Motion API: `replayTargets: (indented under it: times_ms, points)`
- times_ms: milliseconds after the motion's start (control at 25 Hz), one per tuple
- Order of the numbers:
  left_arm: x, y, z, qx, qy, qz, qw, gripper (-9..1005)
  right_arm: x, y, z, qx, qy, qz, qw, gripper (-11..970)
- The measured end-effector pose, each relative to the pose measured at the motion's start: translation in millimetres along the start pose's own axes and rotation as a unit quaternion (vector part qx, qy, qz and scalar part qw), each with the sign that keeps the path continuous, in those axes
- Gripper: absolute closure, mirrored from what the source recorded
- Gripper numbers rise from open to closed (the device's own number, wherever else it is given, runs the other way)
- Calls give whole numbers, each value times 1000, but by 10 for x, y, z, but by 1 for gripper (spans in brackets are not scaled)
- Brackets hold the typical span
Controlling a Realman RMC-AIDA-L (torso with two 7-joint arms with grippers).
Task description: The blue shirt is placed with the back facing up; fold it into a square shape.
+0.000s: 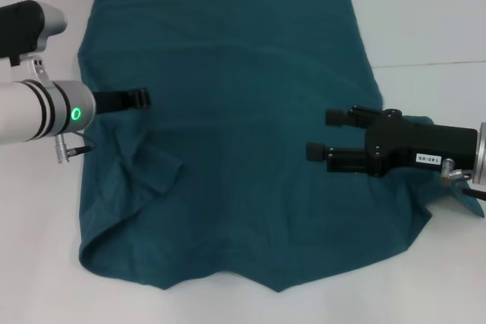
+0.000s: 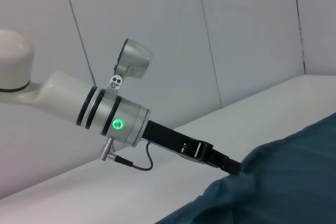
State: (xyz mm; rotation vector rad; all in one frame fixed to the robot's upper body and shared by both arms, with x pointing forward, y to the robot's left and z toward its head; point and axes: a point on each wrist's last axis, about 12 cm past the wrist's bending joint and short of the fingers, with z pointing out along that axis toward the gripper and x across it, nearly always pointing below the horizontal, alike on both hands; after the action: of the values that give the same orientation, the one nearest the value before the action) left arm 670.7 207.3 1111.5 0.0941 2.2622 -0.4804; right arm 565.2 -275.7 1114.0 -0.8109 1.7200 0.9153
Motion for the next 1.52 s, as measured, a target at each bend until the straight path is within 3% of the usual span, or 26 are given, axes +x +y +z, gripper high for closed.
replayTargets:
  times_ms: [200,560,760,1000,1200,1520]
  points:
    - [5,-61,17,12,0,-3,1000,831,8,6,10,-2,-4,0,1000,46]
    - [-7,-60,-9,24,13,2,1000,493,7,3,2,0,-6,3,1000,46]
    - [-79,55,-219,53,87,62,993,335,-3,-8,-21,5,-9,3,1000,46]
    - [-92,-14,-404,16,89,149,985,182,-26,-18,-32,6,-13,1,1000,46]
    - [-1,-203,-407,-20,127,206,970,174,-46,-27,-40,8,-18,1,1000,46]
    - [67,-315,-307,-38,146,207,967,172,-51,-37,-51,12,-20,1,1000,46]
